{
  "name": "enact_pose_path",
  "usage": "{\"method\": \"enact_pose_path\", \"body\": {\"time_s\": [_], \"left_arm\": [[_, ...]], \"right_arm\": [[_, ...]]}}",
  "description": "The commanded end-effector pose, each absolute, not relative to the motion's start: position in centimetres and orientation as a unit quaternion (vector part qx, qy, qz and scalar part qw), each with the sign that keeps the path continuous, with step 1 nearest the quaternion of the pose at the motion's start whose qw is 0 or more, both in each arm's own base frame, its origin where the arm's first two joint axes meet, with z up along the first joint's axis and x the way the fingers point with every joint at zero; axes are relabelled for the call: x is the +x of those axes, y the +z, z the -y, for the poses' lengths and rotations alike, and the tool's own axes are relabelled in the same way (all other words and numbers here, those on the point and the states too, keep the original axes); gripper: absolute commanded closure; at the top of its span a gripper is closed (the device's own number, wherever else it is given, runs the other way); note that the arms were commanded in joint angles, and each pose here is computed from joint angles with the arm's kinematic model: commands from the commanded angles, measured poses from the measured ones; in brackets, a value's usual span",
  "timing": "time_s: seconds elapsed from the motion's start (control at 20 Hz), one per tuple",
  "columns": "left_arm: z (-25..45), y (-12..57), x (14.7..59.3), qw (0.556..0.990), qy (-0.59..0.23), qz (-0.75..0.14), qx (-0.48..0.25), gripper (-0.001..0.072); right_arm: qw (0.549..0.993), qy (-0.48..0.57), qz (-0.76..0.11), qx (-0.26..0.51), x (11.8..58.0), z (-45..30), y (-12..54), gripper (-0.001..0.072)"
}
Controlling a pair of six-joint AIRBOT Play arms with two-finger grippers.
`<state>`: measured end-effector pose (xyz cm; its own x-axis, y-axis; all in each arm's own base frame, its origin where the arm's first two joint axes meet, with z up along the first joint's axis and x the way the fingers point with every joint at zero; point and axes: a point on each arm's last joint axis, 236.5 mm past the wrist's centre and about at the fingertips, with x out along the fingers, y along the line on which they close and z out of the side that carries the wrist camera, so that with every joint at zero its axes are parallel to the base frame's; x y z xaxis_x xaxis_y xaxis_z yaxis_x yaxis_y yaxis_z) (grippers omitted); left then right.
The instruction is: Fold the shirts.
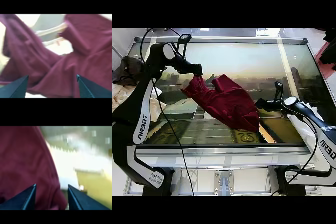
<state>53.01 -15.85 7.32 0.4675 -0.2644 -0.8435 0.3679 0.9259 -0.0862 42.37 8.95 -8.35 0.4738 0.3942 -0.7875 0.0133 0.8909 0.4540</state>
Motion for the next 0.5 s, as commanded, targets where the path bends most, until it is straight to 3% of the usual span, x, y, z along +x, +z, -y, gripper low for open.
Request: {"method": "enact_pose_path", "body": {"time_s": [0.0, 0.45], "left_arm": [[13.9, 7.0, 53.6, 0.858, -0.157, -0.481, 0.089, 0.0008], [13.8, 6.9, 53.6, 0.857, -0.156, -0.482, 0.09, 0.0008]], "right_arm": [[0.836, 0.125, -0.5, 0.188, 44.4, -9.1, -8.4, 0.0277], [0.784, 0.162, -0.571, 0.184, 41.3, -10.8, -11.1, 0.0266]]}}
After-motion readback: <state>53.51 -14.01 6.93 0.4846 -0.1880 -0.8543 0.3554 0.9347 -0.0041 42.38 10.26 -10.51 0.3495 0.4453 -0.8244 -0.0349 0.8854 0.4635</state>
